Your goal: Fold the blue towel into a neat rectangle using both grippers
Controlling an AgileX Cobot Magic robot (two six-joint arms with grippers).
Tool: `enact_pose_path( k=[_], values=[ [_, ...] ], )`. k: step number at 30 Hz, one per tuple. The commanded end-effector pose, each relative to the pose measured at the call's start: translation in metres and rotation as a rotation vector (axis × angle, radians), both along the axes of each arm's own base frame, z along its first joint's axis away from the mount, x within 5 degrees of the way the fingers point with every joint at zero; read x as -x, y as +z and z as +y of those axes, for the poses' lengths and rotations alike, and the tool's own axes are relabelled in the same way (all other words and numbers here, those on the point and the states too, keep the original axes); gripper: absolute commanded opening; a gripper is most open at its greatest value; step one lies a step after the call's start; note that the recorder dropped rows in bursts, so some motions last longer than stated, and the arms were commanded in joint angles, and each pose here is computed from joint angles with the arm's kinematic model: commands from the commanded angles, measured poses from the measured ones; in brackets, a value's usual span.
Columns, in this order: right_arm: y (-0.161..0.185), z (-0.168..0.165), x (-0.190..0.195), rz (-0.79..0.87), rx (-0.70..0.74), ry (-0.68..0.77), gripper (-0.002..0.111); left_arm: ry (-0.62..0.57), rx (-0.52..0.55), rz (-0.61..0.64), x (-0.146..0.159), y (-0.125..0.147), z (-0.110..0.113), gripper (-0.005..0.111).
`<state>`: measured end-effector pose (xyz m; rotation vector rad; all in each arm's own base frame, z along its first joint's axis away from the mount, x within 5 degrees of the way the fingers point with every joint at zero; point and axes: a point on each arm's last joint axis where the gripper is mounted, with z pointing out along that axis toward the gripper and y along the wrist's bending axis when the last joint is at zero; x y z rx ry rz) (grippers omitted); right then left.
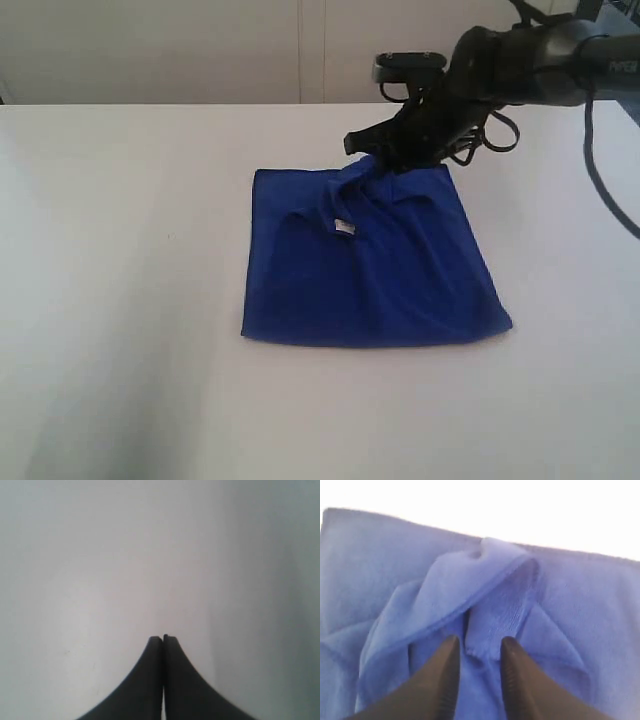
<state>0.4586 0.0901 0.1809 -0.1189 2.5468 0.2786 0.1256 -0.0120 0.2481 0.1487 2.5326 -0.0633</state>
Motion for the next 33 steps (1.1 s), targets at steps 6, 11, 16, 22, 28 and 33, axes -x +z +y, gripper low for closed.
enact_pose_path(
  k=[6, 11, 16, 22, 28, 33],
  values=[
    [-0.03, -0.003, -0.012, -0.009, -0.028, -0.08, 0.028, 0.005, 0.003, 0.006, 0.002, -0.001, 0.001, 0.0],
    [-0.037, -0.003, -0.013, 0.0, -0.025, -0.082, 0.028, 0.005, 0.003, 0.006, 0.002, -0.001, 0.001, 0.0],
    [-0.043, -0.003, -0.014, 0.006, -0.022, -0.082, 0.028, 0.005, 0.003, 0.006, 0.002, -0.001, 0.001, 0.0],
    [-0.057, -0.003, -0.015, 0.03, -0.018, -0.085, 0.027, 0.005, 0.003, 0.006, 0.002, -0.001, 0.001, 0.0],
    [-0.046, -0.003, -0.015, 0.0, -0.023, -0.086, 0.008, 0.005, 0.003, 0.006, 0.002, -0.001, 0.001, 0.0],
    [-0.019, -0.004, -0.013, -0.053, -0.021, -0.074, 0.0, 0.005, 0.003, 0.006, 0.002, -0.001, 0.001, 0.0]
  ],
)
